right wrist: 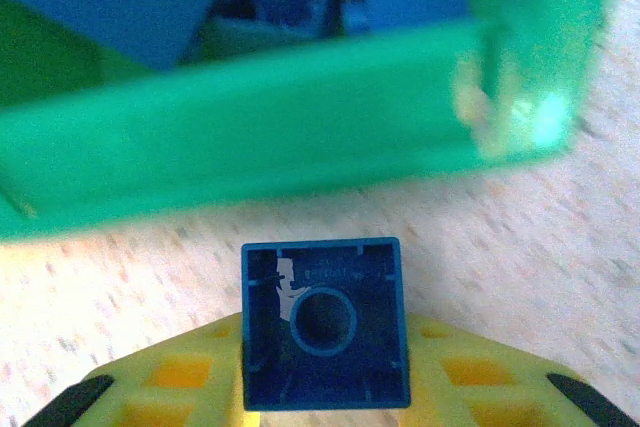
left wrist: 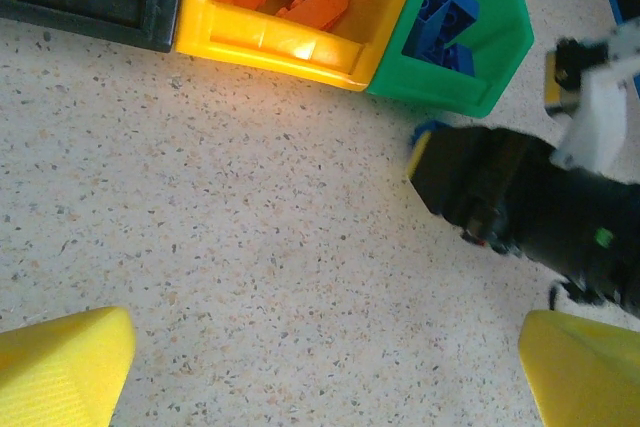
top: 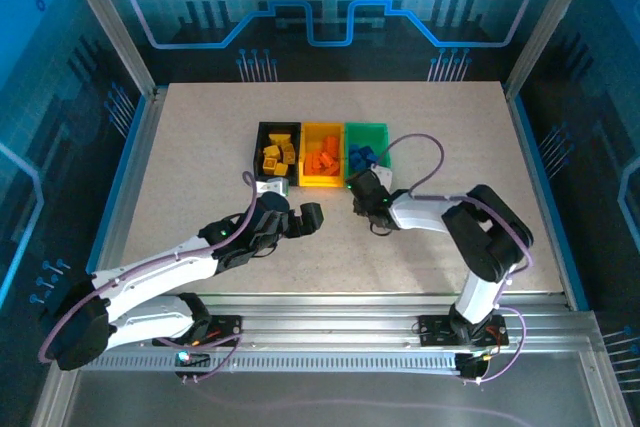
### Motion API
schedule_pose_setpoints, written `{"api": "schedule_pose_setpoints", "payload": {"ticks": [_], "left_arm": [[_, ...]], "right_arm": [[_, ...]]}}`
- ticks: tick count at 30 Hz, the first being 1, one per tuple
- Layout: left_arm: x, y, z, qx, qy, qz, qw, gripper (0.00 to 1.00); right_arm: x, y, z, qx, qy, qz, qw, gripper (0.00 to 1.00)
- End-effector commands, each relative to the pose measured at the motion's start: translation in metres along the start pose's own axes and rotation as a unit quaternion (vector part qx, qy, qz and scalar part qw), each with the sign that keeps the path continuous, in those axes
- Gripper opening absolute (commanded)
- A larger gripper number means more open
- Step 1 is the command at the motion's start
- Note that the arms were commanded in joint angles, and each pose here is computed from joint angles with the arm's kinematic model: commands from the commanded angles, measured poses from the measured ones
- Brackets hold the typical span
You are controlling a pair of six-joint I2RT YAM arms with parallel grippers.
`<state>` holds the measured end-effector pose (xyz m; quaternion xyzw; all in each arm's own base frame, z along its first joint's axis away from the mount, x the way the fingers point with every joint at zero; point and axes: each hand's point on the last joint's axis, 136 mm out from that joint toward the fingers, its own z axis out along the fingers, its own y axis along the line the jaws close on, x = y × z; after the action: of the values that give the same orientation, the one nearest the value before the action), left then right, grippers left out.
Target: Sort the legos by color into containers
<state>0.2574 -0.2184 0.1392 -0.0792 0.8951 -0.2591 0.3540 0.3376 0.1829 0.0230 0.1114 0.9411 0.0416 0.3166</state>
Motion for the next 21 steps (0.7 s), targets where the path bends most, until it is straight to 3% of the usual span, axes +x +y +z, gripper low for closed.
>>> {"api": "schedule_pose_setpoints", "payload": {"ticks": [1, 7, 11, 15, 21], "left_arm": [[0.005, 0.006, -0.002, -0.006, 0.002, -0.006, 1.000, 0.99], [0.009, 0.010, -0.001, -0.007, 0.005, -0.009, 1.000, 0.99], [0.007, 0.010, -0.002, -0.012, 0.001, -0.006, 1.000, 0.99], [0.002, 0.011, -0.006, -0.021, -0.004, -0.004, 1.000, 0.99], [-0.002, 0.017, -0.014, -0.031, -0.012, -0.005, 0.999, 0.99]], "right_arm": [[0.007, -0.005, -0.023, -0.029, 0.005, -0.023, 0.999, 0.35], [0.004, -0.003, -0.073, -0.104, 0.007, -0.064, 0.993, 0.37], [-0.033, 0.013, -0.095, -0.150, -0.011, -0.065, 0.987, 0.40], [-0.083, 0.026, -0.080, -0.131, -0.009, -0.050, 0.990, 0.42], [-0.126, 0.035, -0.032, -0.087, 0.021, -0.023, 0.996, 0.43]]}}
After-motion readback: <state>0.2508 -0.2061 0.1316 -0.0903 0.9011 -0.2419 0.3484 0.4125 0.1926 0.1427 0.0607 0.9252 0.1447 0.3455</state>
